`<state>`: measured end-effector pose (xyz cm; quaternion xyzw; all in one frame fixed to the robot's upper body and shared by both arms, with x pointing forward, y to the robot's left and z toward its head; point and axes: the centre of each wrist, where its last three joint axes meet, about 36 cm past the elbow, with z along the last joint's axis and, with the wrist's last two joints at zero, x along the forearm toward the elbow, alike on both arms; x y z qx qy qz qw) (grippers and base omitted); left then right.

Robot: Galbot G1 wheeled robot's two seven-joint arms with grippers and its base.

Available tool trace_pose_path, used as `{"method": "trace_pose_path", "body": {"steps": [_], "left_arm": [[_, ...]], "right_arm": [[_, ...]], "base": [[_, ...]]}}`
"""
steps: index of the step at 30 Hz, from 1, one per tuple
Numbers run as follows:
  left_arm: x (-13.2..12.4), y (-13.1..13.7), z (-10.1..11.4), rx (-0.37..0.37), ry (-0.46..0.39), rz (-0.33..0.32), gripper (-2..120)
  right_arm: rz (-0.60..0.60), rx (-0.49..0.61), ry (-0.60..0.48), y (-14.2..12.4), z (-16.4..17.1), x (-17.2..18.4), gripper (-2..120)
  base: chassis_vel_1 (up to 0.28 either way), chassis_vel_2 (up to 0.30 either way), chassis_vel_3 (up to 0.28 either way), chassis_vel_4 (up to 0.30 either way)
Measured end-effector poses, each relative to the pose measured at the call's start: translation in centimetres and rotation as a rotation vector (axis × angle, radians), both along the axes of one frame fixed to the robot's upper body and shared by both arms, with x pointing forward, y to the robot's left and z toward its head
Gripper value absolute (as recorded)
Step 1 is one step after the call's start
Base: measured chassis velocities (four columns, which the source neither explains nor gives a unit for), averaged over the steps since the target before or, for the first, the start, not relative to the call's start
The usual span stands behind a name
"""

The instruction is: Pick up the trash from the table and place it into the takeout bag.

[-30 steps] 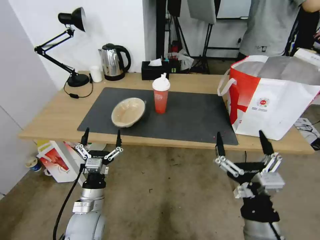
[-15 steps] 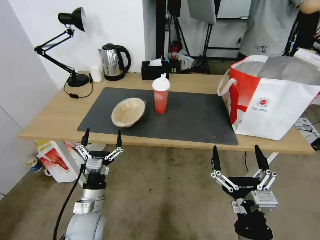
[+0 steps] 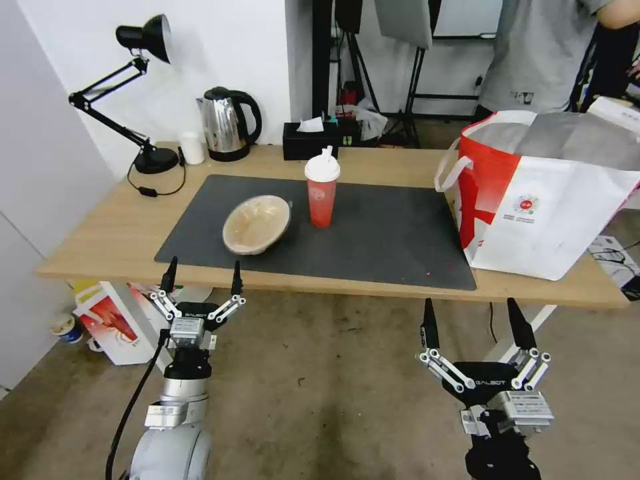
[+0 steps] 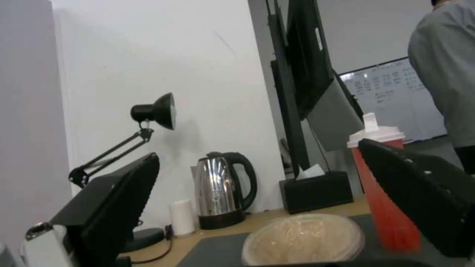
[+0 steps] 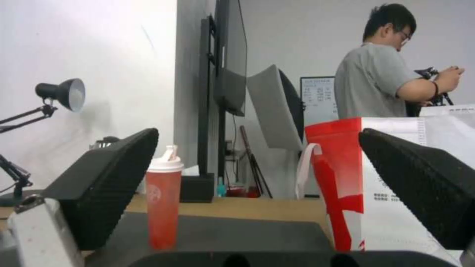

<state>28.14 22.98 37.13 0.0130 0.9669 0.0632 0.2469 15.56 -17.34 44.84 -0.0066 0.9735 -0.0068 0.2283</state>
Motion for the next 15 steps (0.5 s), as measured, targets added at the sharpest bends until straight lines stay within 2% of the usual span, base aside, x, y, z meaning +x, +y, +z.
{"method": "trace_pose_path", "body": {"steps": [9,12,15], "left_arm": [[-0.2,0.2,0.0,0.003,-0.001,0.003,100],[-0.2,0.2,0.0,0.003,-0.001,0.003,100],[-0.4,0.0,0.0,0.000,0.000,-0.002,100]], "right_arm": [[0.004,-0.010,-0.005,-0.3,0.1,0.2,100],[0.037,-0.017,-0.001,-0.4,0.3,0.4,100],[0.123,-0.022,0.022,-0.6,1.3,1.6,100]], "base": [[0.000,0.000,0.000,0.000],[0.000,0.000,0.000,0.000],[0.000,0.000,0.000,0.000]]}}
